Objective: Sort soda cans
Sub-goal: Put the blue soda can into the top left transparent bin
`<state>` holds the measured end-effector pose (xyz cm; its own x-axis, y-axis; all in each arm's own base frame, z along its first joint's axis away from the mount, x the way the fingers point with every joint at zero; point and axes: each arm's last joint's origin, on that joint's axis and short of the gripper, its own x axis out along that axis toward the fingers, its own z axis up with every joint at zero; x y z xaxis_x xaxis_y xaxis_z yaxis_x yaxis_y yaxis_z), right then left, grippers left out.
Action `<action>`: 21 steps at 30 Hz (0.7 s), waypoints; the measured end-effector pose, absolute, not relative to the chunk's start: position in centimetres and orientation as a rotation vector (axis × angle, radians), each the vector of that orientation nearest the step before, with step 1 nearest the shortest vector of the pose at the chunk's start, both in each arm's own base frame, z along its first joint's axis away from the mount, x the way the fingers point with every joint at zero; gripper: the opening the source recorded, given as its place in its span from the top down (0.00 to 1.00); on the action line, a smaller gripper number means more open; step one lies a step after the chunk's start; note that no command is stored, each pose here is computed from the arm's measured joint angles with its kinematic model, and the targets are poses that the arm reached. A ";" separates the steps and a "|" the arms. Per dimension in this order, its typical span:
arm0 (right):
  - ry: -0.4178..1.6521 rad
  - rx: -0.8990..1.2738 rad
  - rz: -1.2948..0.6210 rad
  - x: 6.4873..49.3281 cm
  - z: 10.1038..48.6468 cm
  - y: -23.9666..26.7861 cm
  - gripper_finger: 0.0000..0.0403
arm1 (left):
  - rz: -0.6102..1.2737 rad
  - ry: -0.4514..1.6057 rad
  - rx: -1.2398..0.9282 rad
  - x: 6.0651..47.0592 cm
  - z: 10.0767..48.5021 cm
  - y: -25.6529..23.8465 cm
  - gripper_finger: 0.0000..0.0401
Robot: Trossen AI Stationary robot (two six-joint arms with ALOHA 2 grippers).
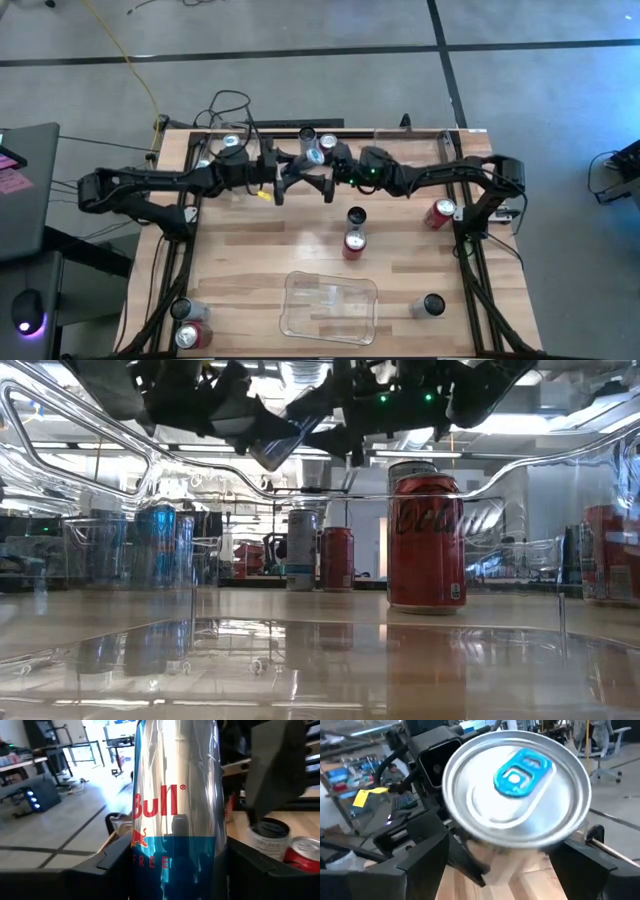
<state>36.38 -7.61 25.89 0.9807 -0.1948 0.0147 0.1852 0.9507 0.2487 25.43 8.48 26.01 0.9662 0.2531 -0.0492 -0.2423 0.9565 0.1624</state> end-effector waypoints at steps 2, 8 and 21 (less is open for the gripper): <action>-0.042 0.230 -0.192 36.4 25.9 -7.4 0.15 | 0.241 0.069 0.163 25.5 26.0 8.2 0.42; -0.047 0.206 -0.193 36.4 26.1 -7.3 0.29 | 0.238 0.062 0.166 25.6 26.1 8.1 0.42; 0.039 0.042 -0.208 36.4 25.5 -7.0 0.54 | 0.238 0.141 0.204 25.5 25.4 8.1 0.37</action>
